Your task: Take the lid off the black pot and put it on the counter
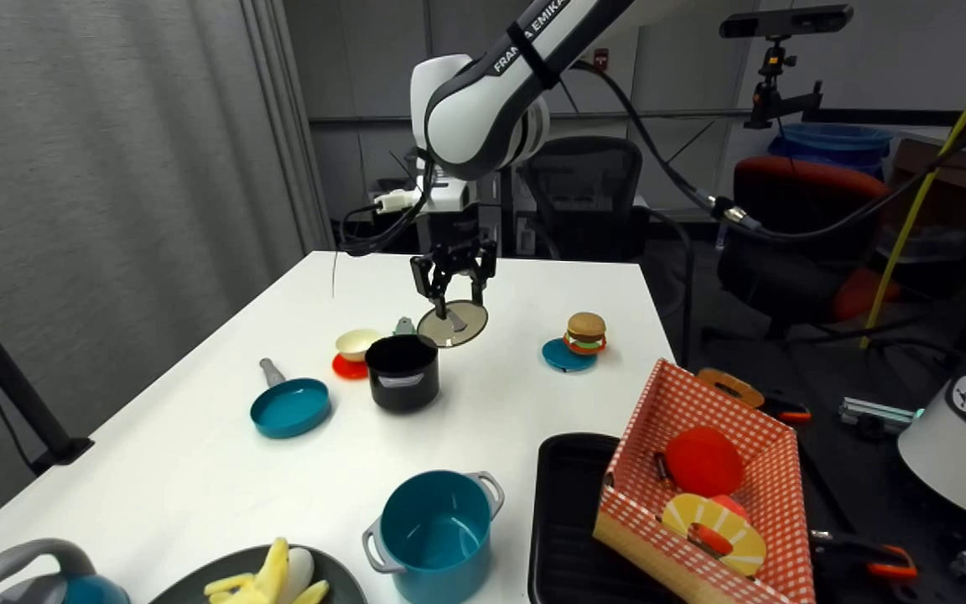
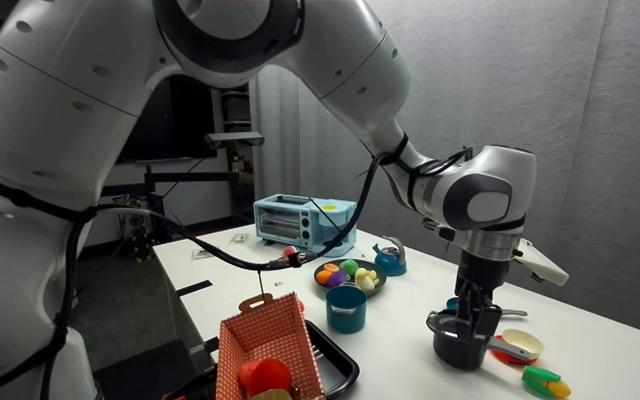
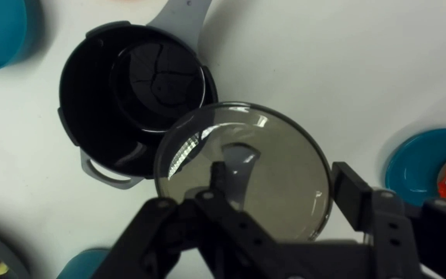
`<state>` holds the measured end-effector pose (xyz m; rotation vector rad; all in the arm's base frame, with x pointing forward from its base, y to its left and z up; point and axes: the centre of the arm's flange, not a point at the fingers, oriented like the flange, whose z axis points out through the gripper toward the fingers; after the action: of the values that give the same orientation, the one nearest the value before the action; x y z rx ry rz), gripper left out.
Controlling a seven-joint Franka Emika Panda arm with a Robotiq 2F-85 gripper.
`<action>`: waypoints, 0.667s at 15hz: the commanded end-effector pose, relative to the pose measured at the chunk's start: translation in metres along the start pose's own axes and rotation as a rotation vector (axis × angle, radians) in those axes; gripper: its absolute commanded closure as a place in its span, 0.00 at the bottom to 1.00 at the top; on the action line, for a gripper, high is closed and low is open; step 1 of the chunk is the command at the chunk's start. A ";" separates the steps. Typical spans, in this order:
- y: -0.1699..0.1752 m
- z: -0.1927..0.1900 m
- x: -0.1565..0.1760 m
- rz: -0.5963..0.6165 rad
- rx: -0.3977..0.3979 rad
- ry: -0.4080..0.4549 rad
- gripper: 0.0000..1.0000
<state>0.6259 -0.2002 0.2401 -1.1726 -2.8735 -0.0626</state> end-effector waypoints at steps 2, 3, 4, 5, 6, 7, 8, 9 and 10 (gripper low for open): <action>-0.015 -0.010 0.011 -0.039 0.023 -0.012 0.56; -0.016 -0.010 0.011 -0.029 0.025 -0.013 0.56; -0.005 0.001 0.049 -0.008 0.031 -0.007 0.56; -0.008 0.005 0.051 0.011 0.024 -0.001 0.56; -0.009 0.011 0.056 0.026 0.018 0.010 0.56; -0.013 0.015 0.061 0.048 0.010 0.016 0.56; -0.016 0.020 0.066 0.068 0.005 0.023 0.56; -0.026 0.027 0.068 0.089 -0.010 0.032 0.56; -0.033 0.032 0.069 0.106 -0.019 0.038 0.56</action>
<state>0.5852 -0.1699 0.2126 -1.2184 -2.8051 -0.0522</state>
